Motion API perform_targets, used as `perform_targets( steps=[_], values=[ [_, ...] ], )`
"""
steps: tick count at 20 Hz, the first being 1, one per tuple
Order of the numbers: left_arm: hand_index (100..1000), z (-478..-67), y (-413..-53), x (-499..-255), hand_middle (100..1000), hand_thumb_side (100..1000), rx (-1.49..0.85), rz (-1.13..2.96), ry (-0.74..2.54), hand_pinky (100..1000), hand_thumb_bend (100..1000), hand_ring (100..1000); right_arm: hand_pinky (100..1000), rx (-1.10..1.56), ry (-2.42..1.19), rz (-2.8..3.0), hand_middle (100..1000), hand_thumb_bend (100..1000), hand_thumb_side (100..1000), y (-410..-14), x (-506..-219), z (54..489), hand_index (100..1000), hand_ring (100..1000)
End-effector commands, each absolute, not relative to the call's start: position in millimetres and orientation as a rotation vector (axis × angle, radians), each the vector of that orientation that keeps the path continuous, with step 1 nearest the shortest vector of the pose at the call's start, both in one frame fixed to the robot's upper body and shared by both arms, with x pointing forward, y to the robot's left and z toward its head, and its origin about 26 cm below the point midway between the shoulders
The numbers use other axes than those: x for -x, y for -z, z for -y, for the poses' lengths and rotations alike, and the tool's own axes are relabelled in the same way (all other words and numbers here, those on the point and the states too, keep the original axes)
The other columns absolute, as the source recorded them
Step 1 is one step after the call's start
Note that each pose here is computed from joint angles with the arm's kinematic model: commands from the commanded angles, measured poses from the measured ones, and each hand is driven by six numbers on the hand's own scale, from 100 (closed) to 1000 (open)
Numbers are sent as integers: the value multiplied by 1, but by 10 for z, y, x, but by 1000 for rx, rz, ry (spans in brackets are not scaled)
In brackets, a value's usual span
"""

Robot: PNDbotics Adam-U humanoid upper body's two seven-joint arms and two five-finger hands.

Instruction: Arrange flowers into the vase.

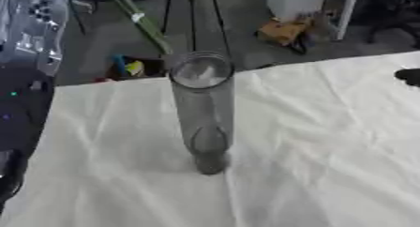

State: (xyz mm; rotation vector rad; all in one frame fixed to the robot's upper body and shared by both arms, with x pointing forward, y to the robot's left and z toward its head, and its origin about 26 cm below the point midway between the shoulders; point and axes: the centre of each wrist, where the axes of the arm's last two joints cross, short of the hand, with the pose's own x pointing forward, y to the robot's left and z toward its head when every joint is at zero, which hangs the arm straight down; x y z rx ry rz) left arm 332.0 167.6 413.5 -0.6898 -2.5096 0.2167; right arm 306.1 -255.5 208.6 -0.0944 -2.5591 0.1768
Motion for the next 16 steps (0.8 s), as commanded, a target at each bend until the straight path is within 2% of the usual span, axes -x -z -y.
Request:
perform_targets(
  steps=[1,16],
  values=[
    [111,-1654,-4238,-3236,100,644,734,2568,-168,100,207,100,825,78,-193,2591,512,100,902,-2171,-3036,2542,836,683],
    [112,-1565,-4210,-3226,100,624,779,2658,-20,100,208,100,829,62,-204,2597,510,100,894,-2193,-3043,2524,837,683]
  ],
)
